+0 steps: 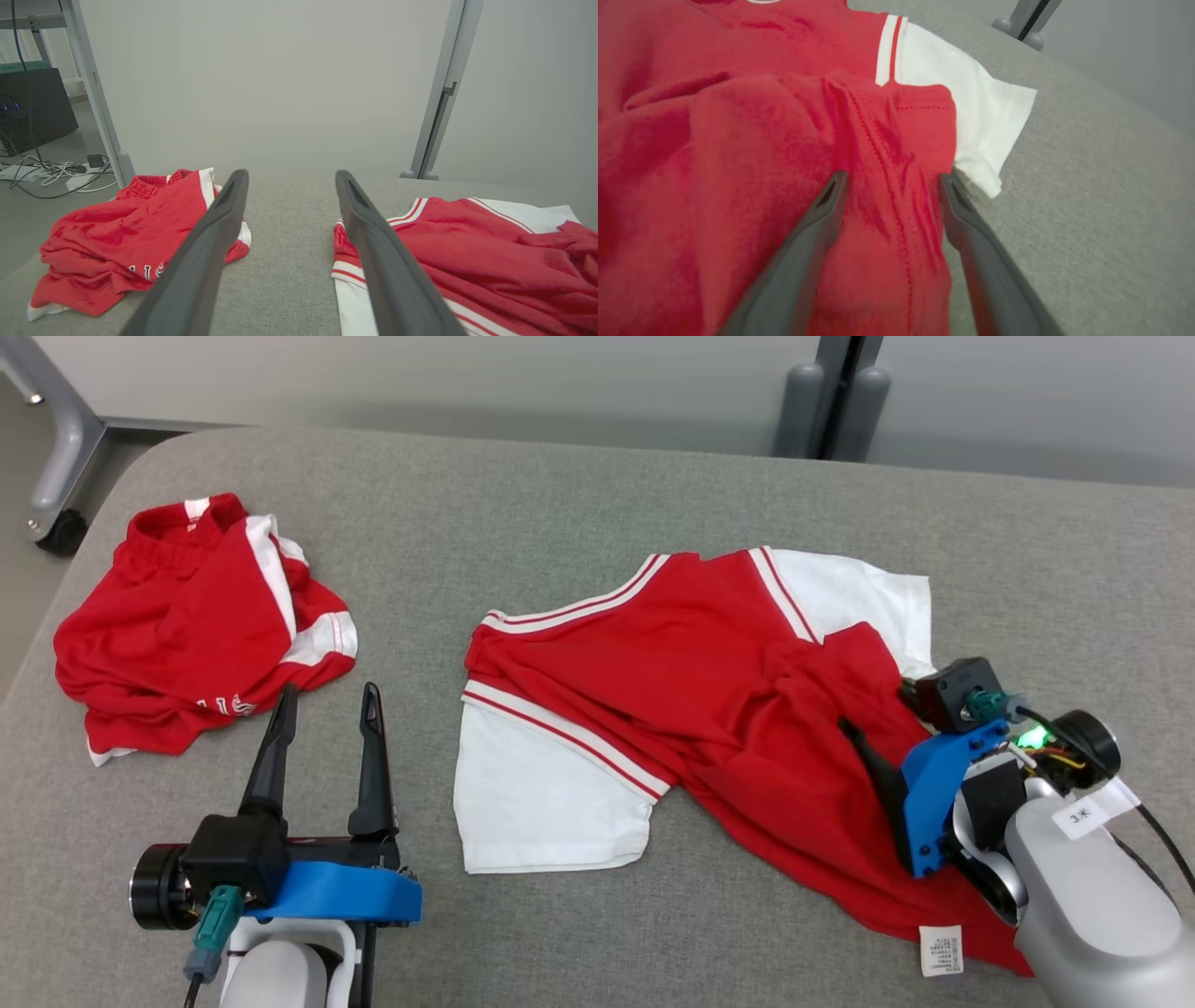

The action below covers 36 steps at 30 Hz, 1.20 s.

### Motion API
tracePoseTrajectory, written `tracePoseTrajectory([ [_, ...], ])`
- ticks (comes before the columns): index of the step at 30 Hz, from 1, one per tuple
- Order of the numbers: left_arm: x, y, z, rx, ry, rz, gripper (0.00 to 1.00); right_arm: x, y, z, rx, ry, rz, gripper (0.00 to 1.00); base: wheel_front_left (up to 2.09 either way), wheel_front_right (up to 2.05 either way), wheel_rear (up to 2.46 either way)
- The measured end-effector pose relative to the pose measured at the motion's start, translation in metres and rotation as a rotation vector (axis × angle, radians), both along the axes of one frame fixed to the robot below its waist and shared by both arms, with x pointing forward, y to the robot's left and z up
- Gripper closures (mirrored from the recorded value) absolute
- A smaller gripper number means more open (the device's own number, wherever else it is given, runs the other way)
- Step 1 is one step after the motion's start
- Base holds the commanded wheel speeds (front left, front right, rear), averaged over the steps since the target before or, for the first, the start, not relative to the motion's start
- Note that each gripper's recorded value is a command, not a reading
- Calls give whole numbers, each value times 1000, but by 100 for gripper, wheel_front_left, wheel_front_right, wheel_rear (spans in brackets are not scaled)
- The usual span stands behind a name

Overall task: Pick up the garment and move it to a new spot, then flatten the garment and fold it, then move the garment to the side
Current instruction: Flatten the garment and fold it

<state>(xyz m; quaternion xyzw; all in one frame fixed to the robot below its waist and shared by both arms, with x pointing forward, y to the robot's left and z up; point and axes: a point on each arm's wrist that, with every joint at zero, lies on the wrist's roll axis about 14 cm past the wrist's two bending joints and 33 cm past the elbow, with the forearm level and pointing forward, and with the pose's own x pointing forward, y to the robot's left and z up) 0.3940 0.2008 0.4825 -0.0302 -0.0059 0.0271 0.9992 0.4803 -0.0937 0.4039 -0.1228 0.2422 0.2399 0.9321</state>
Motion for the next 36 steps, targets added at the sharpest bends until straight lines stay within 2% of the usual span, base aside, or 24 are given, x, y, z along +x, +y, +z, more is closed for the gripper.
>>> tracePoseTrajectory([
  [4, 0, 3, -5, 3, 14, 9, 0, -7, 2, -26, -19, 105, 7, 0, 0, 0, 0],
  [5, 0, 3, -5, 3, 16, 10, 0, -8, 3, -29, -13, 126, 5, 19, 0, 0, 0],
  [6, 1, 3, -5, 3, 17, 9, 0, -8, 4, -29, -9, 134, 7, 53, 0, 0, 0],
  [7, 1, 2, -5, 2, 17, 7, 0, -7, 4, -28, -9, 130, 11, 100, 0, 0, 0],
  [10, 5, 0, -4, 2, 12, -1, 0, 0, -2, -24, 12, 116, -10, 100, 0, 0, 0],
  [15, 7, -4, -5, -4, 13, -11, 0, 44, -39, 17, 44, -40, -108, 100, 0, 0, 0],
  [20, 11, -4, -4, -8, 9, -12, 0, 76, -77, 41, 54, -138, -217, 100, 0, 0, 0],
  [23, 10, -3, -7, -6, 19, -9, 0, 90, -86, 51, 91, -176, -273, 100, 0, 0, 0],
  [24, 10, -3, -8, -6, 21, -9, 0, 92, -87, 49, 104, -170, -289, 71, 0, 0, 0],
  [25, 10, -3, -9, -6, 23, -10, 0, 91, -87, 43, 108, -153, -303, 17, 0, 0, 0],
  [26, 10, -3, -9, -6, 26, -9, 0, 90, -88, 38, 115, -143, -314, 0, 0, 0, 0],
  [36, 18, -16, -5, 5, 8, -52, 0, 73, -106, 58, 217, -288, -394, 0, 0, 0, 0],
])
